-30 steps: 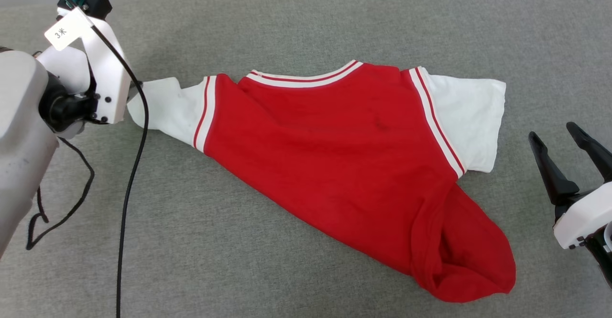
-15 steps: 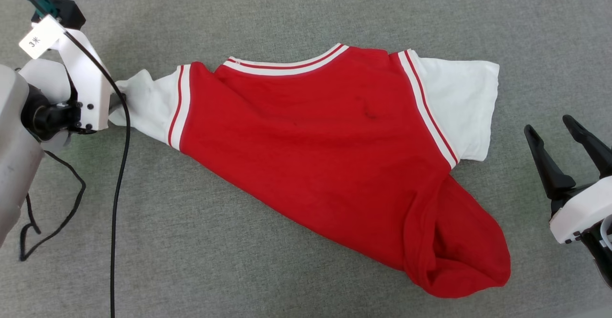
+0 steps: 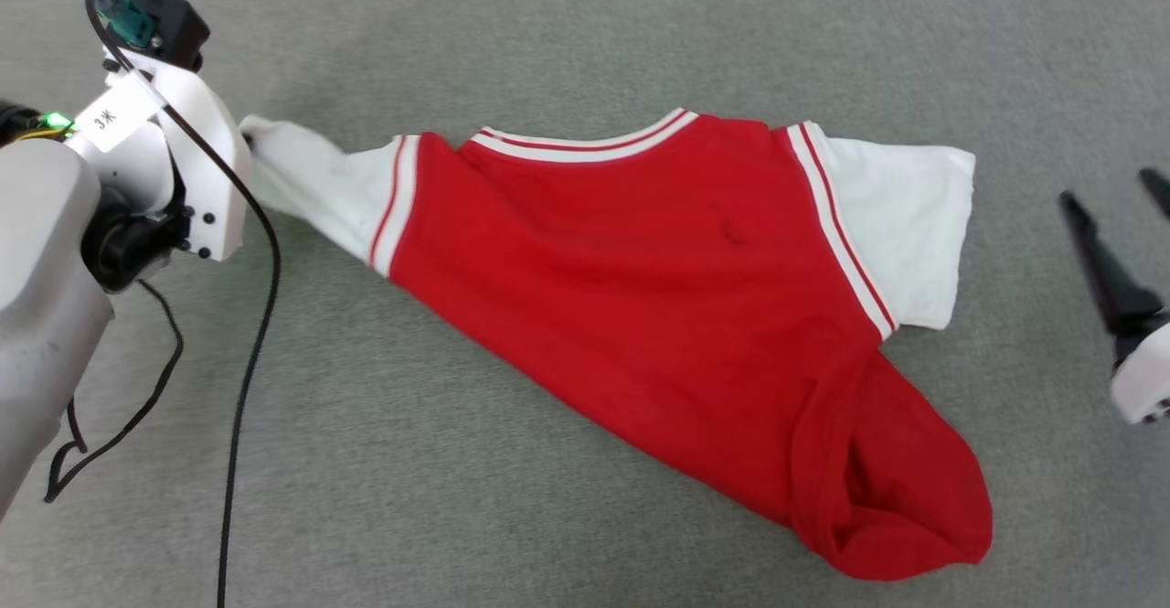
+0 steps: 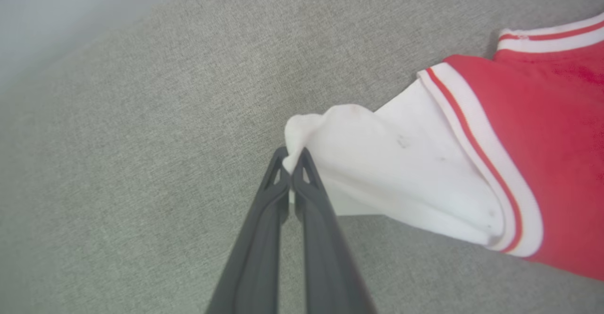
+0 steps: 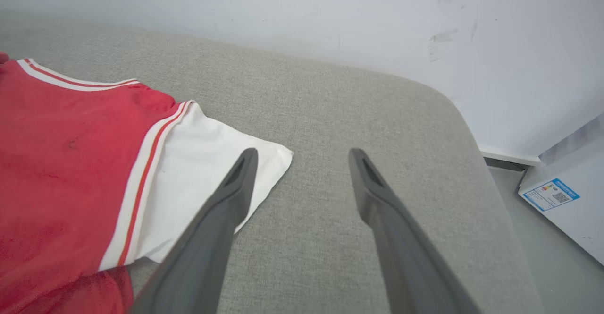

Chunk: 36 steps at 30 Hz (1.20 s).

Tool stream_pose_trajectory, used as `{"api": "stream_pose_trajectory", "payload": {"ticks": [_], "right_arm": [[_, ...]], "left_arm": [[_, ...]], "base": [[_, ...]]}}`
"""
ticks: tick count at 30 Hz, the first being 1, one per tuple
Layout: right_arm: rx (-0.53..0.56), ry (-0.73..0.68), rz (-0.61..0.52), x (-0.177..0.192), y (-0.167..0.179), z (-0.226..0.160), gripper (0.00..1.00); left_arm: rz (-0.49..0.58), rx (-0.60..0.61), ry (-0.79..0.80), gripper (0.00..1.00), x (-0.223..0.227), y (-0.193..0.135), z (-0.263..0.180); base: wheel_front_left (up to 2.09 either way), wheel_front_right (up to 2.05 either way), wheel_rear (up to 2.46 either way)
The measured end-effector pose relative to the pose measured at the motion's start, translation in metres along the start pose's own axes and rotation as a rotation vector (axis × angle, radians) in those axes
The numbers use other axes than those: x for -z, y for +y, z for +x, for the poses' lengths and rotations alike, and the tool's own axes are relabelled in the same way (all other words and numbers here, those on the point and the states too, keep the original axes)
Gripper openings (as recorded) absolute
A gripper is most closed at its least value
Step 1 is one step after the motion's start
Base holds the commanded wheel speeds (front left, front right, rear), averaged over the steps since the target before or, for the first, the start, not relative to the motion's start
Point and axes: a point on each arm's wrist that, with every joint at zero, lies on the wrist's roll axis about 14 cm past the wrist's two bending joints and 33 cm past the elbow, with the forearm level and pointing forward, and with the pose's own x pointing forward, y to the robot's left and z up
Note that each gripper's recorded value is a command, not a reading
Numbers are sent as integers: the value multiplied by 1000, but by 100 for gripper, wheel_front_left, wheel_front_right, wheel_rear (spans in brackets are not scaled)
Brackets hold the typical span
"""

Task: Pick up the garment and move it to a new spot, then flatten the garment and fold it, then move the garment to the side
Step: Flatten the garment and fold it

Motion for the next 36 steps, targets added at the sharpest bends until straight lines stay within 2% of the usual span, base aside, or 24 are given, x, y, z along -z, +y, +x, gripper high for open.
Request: {"api": "stream_pose_trajectory", "payload": {"ticks": [5,9,15,21,28,36], "right_arm": [[-37,-26,-78,-35,-2,13,100],[-88,68,-112,-37,4,25,100],[-167,361,-123,-6,14,39,100],[-190,609,-151,28,16,51,100],[-183,701,-123,50,22,79,100],[-173,793,-82,97,31,92,100]], "left_arm": [[31,-11,-119,0,-13,0,-23],[43,-14,-190,0,-19,-6,-39],[61,-20,-260,0,-23,-14,-57],[64,-23,-288,0,-19,-18,-62],[66,-30,-290,0,-13,-17,-59],[55,-32,-276,0,-4,-14,-51]], "base": [[0,0,0],[0,0,0],[0,0,0],[0,0,0],[0,0,0],[0,0,0]]}}
